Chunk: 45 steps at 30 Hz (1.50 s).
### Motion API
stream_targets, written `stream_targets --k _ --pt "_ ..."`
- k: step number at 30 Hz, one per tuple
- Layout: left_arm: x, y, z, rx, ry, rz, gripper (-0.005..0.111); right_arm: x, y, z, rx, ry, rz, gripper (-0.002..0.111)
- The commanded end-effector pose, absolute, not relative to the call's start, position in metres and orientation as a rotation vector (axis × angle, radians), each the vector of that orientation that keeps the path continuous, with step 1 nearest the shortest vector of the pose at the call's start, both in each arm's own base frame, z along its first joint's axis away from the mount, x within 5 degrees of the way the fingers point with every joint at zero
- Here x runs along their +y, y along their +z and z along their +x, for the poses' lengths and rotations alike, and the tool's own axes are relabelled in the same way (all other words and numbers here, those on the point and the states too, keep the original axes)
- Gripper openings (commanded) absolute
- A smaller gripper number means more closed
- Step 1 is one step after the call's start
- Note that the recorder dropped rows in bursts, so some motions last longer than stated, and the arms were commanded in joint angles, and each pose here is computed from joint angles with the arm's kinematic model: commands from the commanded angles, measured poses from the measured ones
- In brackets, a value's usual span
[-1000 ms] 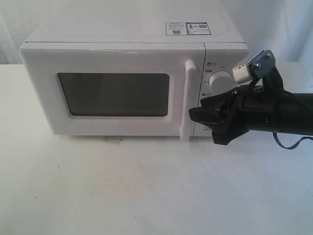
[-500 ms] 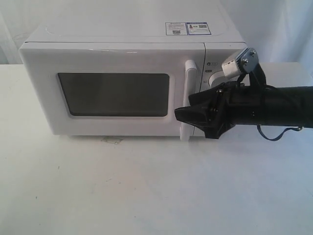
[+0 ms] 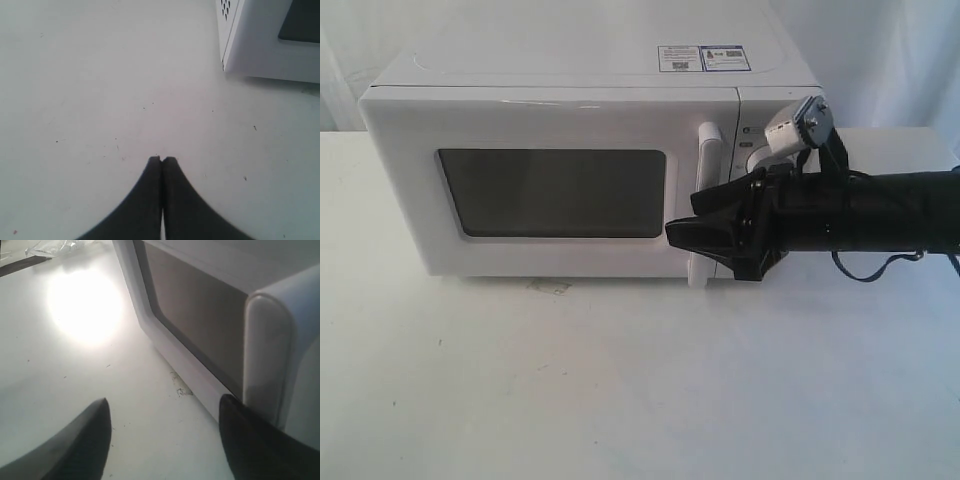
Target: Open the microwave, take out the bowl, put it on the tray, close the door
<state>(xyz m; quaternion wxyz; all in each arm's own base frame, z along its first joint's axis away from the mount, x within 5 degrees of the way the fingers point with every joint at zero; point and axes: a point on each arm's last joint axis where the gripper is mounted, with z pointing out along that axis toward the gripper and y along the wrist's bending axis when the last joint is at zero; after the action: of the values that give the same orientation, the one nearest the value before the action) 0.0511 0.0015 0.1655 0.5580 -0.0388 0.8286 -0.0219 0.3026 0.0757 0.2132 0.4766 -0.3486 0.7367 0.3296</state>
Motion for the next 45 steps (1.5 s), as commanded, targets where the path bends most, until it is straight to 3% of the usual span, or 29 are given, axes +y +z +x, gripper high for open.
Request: stream_targets --k 1,16,29,45 --pt "0.002 0.165 0.051 1.952 -0.050 -0.092 0.000 0.071 0.214 0.310 1.807 0.731 -0.841 0.059" --pt "0.002 0.165 0.051 1.952 -0.050 -0.092 0.000 0.082 0.220 0.306 1.739 0.831 -0.894 0.053" --pt "0.002 0.165 0.051 1.952 -0.050 -0.092 0.000 0.080 0.215 0.306 1.780 0.776 -0.940 0.000" --pt "0.002 0.165 0.051 1.952 -0.050 -0.092 0.000 0.079 0.207 0.300 1.803 0.739 -1.085 0.000"
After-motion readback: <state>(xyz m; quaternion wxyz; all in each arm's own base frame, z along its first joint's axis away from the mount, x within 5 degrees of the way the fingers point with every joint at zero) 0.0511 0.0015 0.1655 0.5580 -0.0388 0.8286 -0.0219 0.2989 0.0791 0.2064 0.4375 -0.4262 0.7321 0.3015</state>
